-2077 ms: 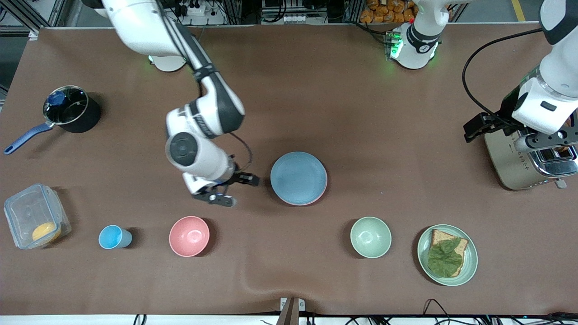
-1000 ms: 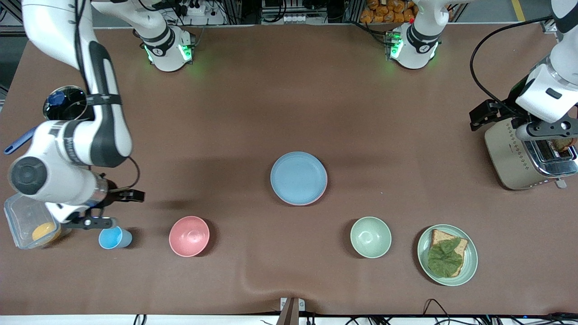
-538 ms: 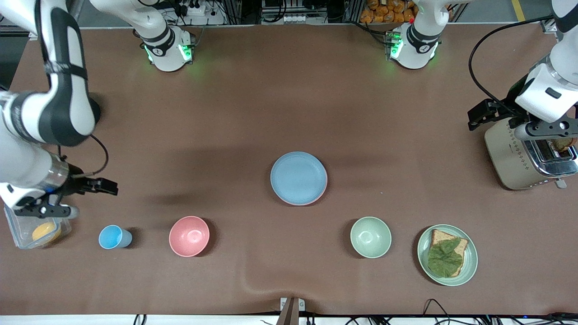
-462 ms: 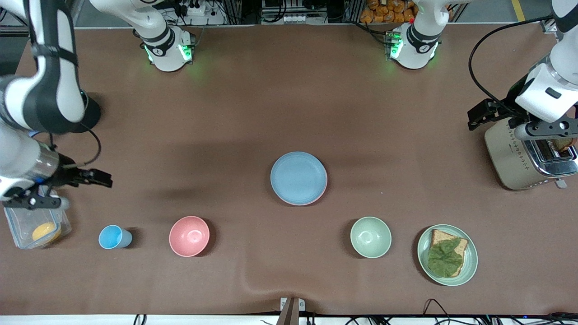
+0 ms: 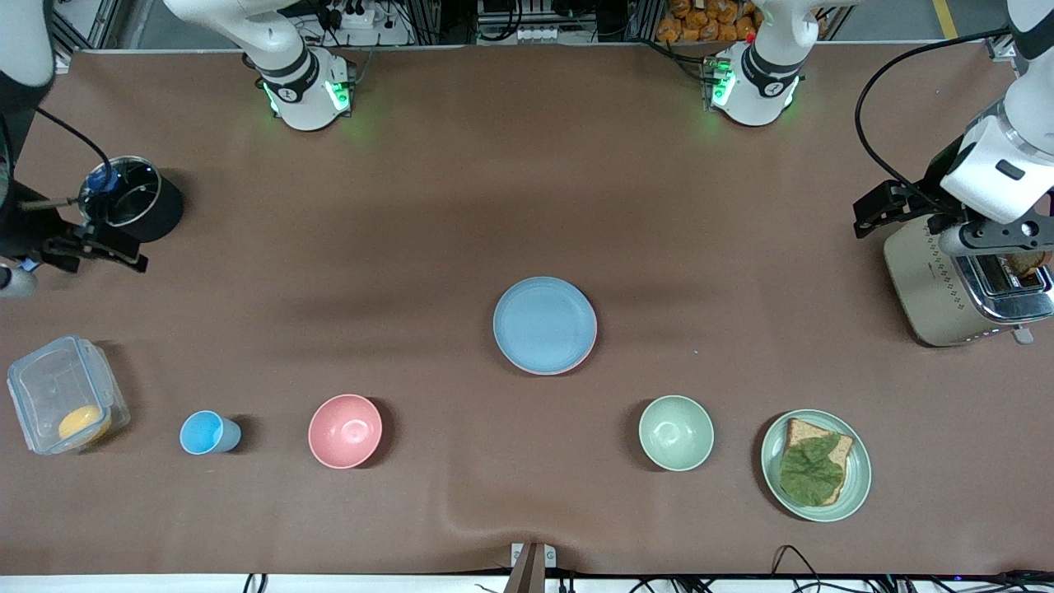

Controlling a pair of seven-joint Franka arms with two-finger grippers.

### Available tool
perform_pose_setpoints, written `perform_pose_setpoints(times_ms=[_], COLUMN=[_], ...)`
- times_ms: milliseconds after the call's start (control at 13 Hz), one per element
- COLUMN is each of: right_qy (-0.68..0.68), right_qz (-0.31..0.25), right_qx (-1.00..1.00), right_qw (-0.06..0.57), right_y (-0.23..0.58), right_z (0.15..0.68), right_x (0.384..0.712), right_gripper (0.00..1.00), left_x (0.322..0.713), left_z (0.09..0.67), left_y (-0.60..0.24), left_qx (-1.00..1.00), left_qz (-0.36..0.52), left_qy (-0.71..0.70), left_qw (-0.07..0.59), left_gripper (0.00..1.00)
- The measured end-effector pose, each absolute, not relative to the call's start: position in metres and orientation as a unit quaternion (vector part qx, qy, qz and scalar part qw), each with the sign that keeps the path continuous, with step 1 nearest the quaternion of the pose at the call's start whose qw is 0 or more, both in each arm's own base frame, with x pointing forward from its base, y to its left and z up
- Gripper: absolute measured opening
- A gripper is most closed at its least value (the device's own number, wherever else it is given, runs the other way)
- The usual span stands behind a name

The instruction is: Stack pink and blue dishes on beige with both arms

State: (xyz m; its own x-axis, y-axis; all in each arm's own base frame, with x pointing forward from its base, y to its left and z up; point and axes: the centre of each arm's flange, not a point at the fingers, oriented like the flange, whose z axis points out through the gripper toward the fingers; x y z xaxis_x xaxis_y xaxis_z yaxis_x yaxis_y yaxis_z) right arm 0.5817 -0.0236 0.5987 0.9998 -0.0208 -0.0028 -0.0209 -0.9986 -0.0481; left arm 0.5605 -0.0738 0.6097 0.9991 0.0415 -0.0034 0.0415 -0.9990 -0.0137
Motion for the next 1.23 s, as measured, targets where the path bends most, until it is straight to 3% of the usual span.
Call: perform_pose_setpoints(times_ms=[1231], right_qy=[0.017], right_qz=[0.004], right_qx=[-1.0], right_qw=[0.014], right_y=[-0.042], right_z=[0.611], right_x=[0.57], right_gripper=[1.0], left_x=[0.561], left_z=[0.617], left_y=[-0.057], left_qx=[-0.999], left_qz=[0.001], left_qy=[-0.038], left_qw=[-0.005], left_gripper=[1.0])
